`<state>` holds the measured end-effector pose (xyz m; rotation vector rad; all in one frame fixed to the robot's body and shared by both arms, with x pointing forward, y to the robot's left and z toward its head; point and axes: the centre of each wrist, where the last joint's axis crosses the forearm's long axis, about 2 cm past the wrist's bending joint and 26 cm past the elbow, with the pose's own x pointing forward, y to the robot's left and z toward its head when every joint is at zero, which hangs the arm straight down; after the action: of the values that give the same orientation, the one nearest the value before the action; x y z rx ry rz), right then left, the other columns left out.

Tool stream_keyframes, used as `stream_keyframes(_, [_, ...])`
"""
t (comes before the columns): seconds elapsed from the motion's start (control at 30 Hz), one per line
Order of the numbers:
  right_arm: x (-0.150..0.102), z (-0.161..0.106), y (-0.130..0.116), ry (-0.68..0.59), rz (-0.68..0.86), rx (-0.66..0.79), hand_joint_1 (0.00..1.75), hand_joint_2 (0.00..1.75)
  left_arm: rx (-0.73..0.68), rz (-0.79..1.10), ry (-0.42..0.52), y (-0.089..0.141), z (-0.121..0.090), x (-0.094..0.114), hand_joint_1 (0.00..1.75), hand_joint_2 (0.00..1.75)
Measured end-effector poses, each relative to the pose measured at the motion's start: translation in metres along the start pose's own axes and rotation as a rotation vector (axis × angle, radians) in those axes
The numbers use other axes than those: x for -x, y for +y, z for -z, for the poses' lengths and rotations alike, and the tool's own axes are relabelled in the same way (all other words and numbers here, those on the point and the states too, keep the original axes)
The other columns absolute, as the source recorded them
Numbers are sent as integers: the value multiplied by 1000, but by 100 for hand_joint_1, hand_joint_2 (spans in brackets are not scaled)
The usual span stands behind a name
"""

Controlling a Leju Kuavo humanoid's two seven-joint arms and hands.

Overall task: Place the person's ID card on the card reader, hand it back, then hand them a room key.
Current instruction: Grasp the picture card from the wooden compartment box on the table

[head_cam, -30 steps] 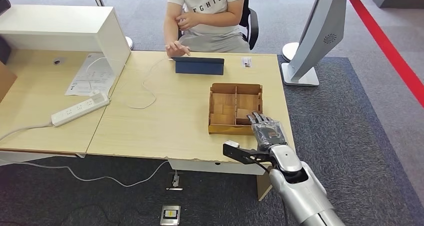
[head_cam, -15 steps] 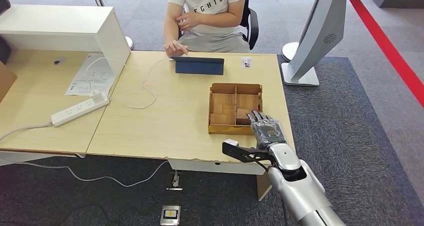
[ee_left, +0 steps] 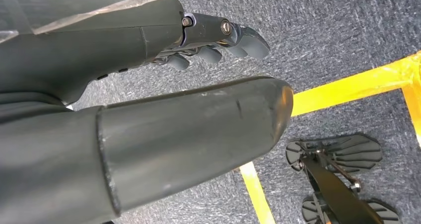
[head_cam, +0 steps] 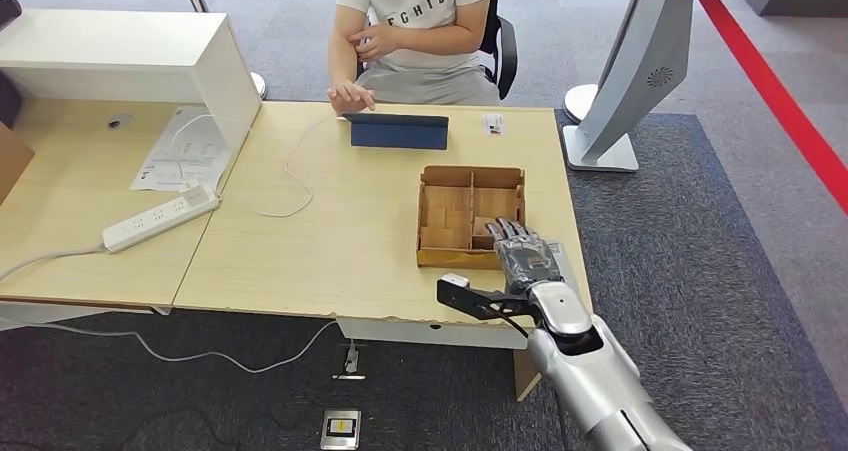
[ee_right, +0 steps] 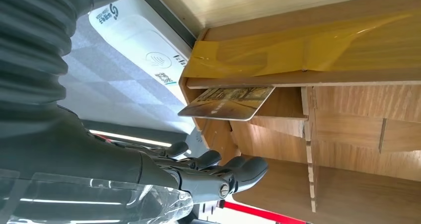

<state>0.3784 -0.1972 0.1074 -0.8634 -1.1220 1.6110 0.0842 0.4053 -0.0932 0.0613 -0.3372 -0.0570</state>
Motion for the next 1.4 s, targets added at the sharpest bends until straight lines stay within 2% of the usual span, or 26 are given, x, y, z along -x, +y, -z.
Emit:
stream_keyframes(0.23, [2,1,5,9,-1,-15,1,175,3,11,0,0,0,0,0,0])
stream_keyframes(0.37, [5,2,4,14,-4,-12,171,175,4,14,0,0,0,0,0,0])
stream_keyframes(1.4, [18,-2,13,23,32,-7,175,175,26,75,12,-1,0,2,0,0])
